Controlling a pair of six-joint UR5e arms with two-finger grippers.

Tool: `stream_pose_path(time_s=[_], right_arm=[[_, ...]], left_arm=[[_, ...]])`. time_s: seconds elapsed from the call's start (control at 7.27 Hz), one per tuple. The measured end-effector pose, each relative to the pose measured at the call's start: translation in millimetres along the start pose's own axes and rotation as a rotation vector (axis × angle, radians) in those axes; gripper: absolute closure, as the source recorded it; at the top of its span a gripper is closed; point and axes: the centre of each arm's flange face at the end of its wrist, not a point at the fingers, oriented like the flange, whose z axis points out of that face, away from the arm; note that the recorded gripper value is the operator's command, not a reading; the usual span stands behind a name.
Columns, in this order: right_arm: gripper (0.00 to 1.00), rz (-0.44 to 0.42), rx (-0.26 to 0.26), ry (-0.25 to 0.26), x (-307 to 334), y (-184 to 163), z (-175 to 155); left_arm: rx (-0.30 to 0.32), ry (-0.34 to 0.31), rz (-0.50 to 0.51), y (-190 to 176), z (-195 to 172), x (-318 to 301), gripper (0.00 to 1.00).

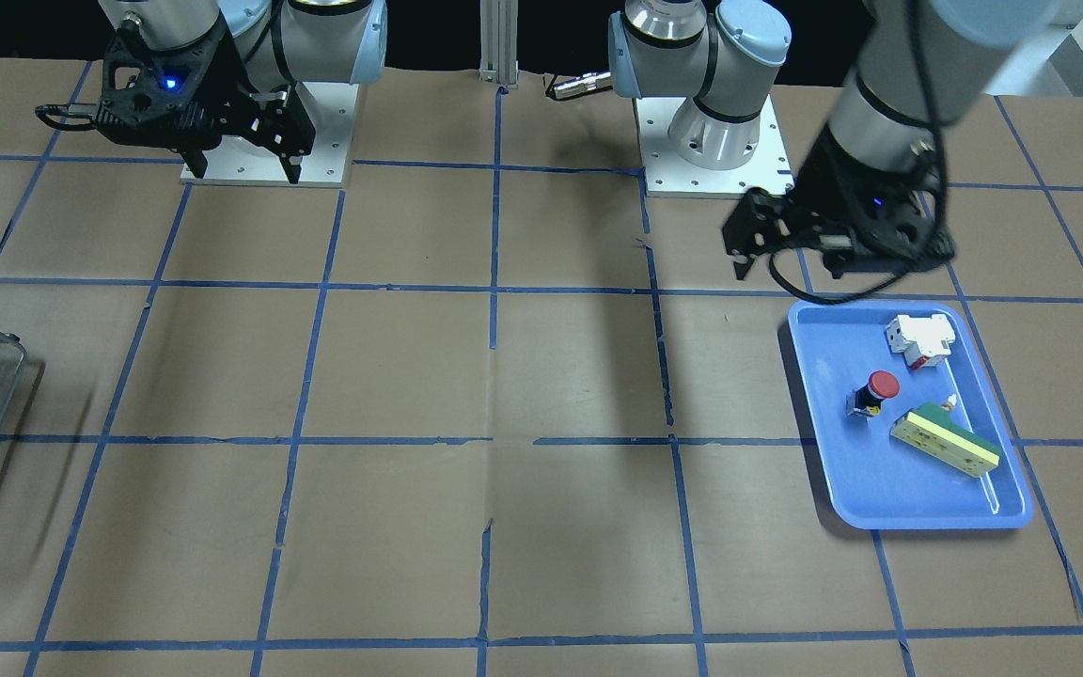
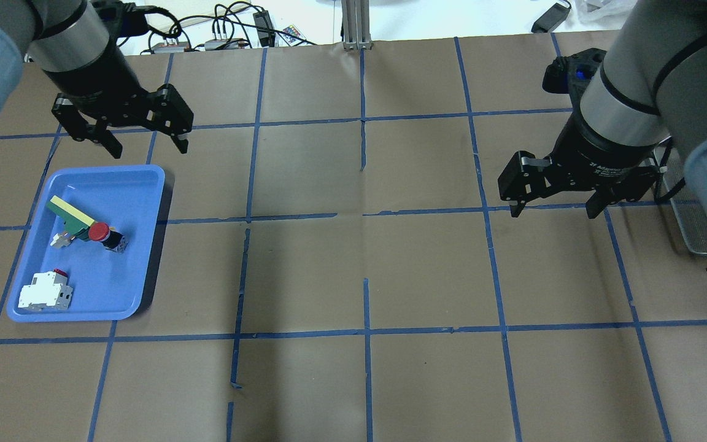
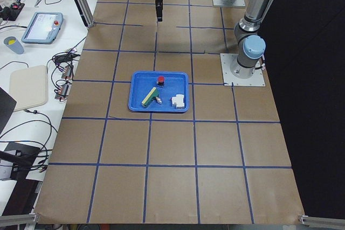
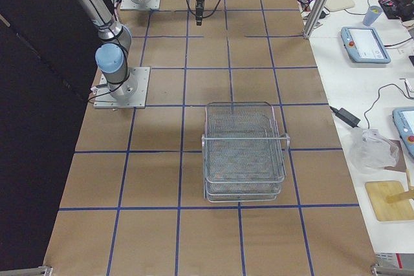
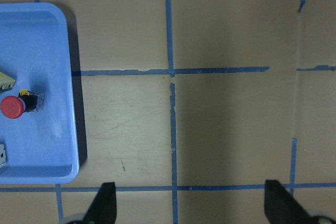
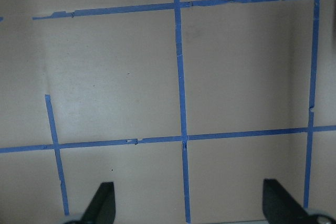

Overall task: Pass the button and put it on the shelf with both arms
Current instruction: 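Move the left gripper down toward the red push button in the blue tray, then grasp the red push button with the left gripper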

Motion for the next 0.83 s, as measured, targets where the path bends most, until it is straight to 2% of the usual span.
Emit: stream_pose_path(time_s=[0.28, 0.41, 0.69, 0.83], right_arm=[[0.00, 0.000, 0.005, 0.000, 0.0, -0.4, -0.4], [0.00, 0.000, 0.006, 0.000, 0.0, -0.6, -0.5], [0.00, 0.001, 0.010, -0.001, -0.2, -1.1, -0.8], [0.00, 0.001, 0.011, -0.001, -0.2, -1.1, -0.9]], left_arm=[[0.040, -0.006, 0.054, -23.5, 49.9, -82.4, 0.00], [0.046, -0.010, 0.082, -23.0, 81.0, -119.9, 0.00], [0.082, -0.028, 0.153, -4.4, 146.6, -175.5, 0.00], [0.093, -0.040, 0.190, 5.5, 174.9, -184.2, 0.00]])
